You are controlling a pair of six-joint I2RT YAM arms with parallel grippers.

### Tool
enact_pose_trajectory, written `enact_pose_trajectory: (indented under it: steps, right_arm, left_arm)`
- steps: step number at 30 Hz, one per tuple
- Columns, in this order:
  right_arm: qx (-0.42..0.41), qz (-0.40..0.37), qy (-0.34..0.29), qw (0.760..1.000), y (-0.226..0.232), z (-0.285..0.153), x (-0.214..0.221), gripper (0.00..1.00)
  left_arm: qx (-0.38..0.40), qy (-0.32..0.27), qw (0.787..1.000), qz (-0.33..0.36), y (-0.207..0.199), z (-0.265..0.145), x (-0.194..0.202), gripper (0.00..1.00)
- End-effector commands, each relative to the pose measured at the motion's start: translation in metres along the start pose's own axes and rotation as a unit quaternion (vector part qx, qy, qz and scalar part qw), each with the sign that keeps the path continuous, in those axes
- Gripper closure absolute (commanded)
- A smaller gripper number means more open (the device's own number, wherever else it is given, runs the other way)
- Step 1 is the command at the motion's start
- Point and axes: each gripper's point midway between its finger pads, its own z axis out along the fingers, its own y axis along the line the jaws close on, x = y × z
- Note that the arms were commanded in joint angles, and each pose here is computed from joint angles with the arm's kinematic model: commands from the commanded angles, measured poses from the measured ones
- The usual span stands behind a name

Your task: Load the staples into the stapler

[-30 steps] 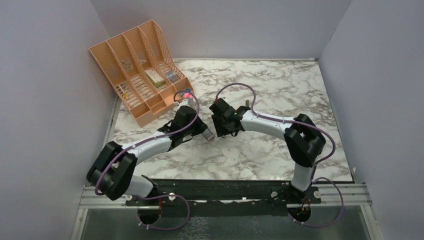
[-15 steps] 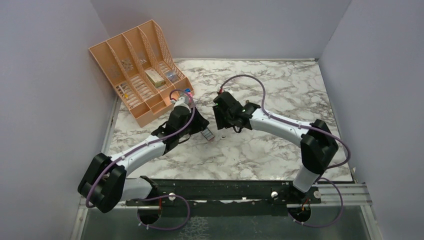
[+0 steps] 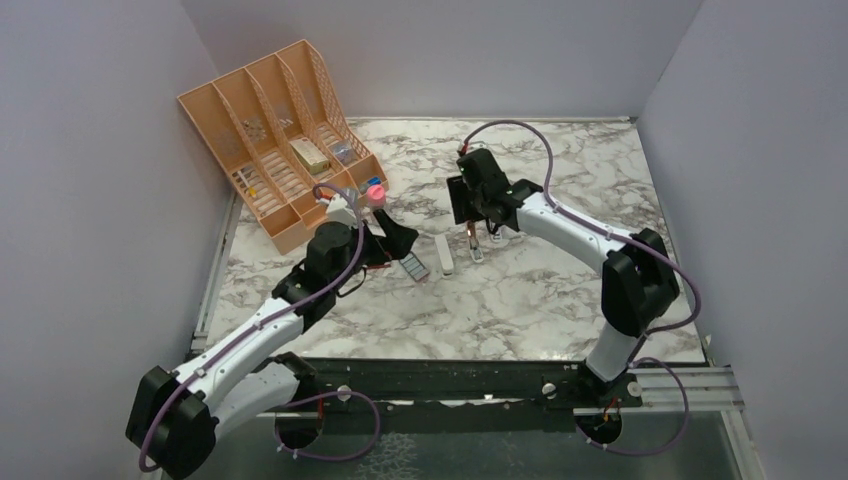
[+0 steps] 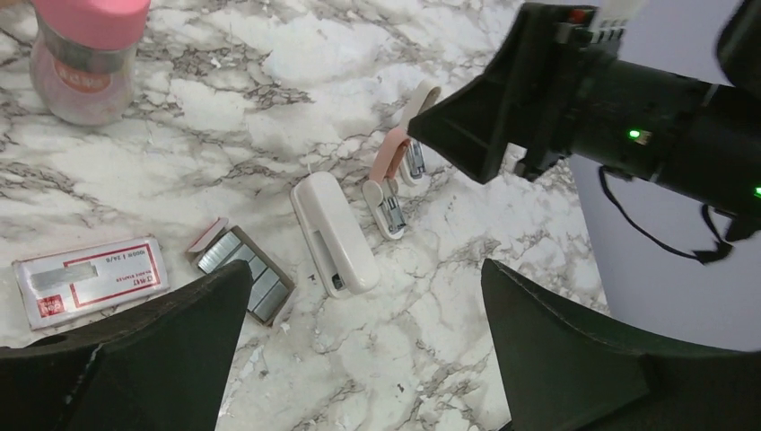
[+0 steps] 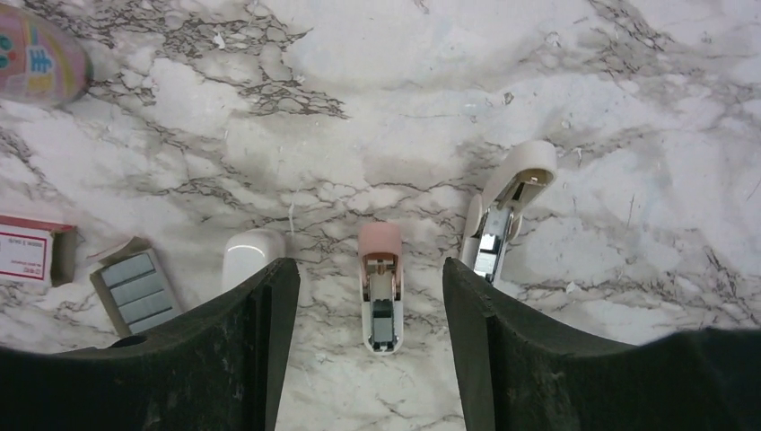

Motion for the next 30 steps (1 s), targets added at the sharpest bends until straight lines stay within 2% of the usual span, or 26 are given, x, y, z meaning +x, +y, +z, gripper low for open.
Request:
enact_pose_trajectory:
  steps: [1, 9, 16, 30]
  right_arm:
    - [-0.041, -0.060, -0.004, 0.997, 0.011, 0.016, -0.009, 0.34]
    - [-0.058, -0.069, 0.037, 0.995, 0.005, 0.040, 0.011, 0.35]
    - [-0.071, -0.074, 0.076, 0.992, 0.004, 0.059, 0.027, 0.45]
    - [-0.048, -0.055, 0.092, 0.993, -0.005, 0.058, 0.030, 0.71]
  left_arm:
    - [-0.002, -0.039, 0.999, 0.020, 0.003, -0.013, -0.015, 0.01]
    - [-0.003, -0.043, 0.999, 0.012, 0.005, -0.017, -0.014, 0.01]
    - [0.003, -0.027, 1.000, 0.008, 0.004, -0.013, -0.007, 0.01]
    - [0.020, -0.006, 1.000, 0.007, -0.004, -0.003, -0.002, 0.01]
